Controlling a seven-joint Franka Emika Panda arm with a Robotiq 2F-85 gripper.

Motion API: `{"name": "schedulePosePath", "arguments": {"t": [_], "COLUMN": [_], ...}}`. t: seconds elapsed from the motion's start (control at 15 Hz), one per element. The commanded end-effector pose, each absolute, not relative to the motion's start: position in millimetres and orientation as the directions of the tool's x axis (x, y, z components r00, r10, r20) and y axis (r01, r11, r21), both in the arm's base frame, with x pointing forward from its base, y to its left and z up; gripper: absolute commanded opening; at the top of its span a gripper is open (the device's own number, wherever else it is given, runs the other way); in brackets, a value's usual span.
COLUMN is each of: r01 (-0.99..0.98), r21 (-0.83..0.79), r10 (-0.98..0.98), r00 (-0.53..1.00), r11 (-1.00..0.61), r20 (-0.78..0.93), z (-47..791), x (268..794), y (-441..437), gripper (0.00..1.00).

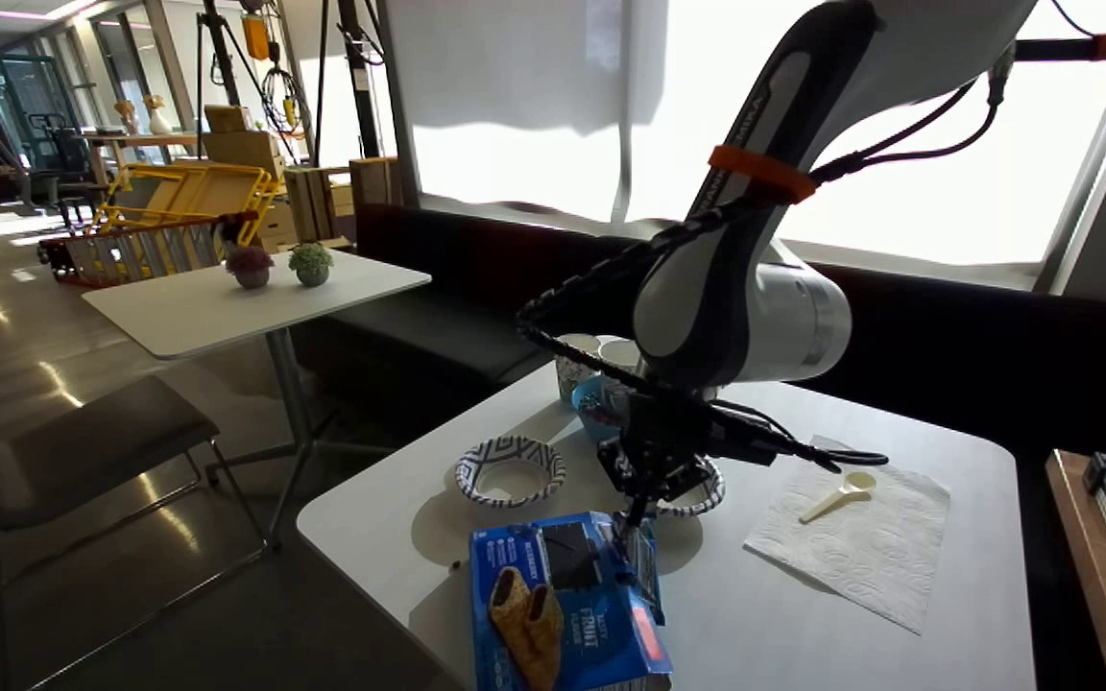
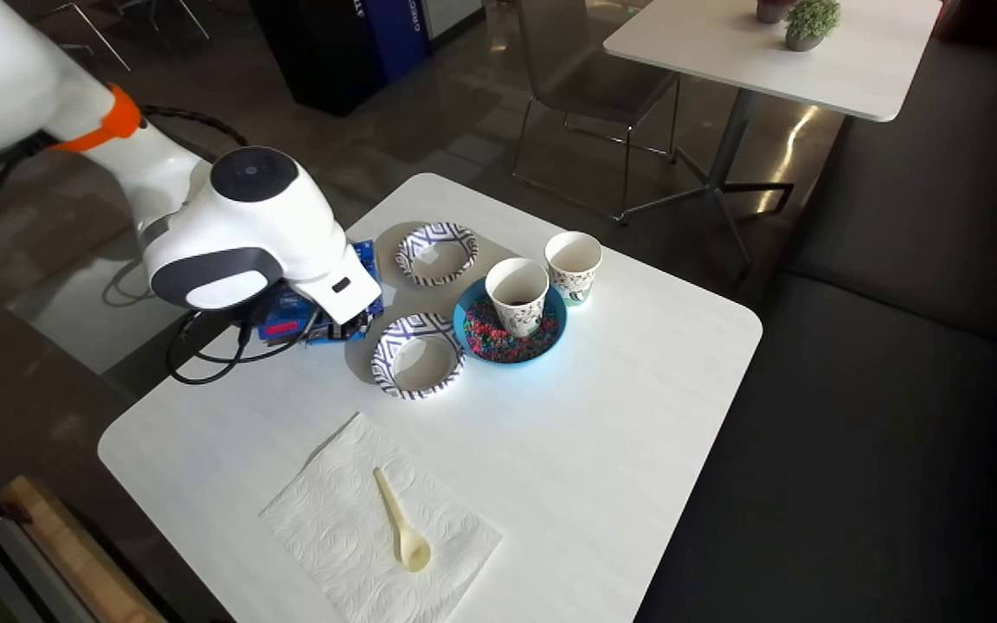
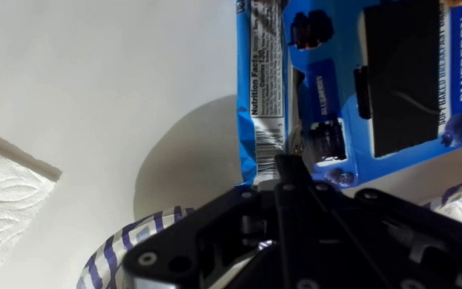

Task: Put the chocolate bar inside the bowl

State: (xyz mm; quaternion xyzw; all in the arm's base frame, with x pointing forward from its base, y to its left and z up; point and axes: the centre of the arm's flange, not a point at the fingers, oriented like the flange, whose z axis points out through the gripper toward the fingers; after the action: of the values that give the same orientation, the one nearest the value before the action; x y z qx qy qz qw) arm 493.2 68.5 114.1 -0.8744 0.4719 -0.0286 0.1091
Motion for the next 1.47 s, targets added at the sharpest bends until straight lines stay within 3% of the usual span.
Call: {"name": "schedulePosePath", "arguments": {"t": [0.0,0.67,1.2,1.4], "r01": [-0.769,-0.512,-0.523,-0.421], "r21": [-0.244,-0.289,-0.311,-0.304], "r10": [-0.802,-0.571,-0.596,-0.507], "r00": [0.592,0.564,0.568,0.547], "r11": [-0.591,-0.809,-0.794,-0.854], "r20": [0.075,0.596,0.568,0.666], "z": [135.0,166.4,168.2,181.9], "x": [466.6,427.3,434.1,454.0], "y": [82.8,114.7,106.4,109.3], "gripper": [0.0,0.0,0.0,0.0]}}
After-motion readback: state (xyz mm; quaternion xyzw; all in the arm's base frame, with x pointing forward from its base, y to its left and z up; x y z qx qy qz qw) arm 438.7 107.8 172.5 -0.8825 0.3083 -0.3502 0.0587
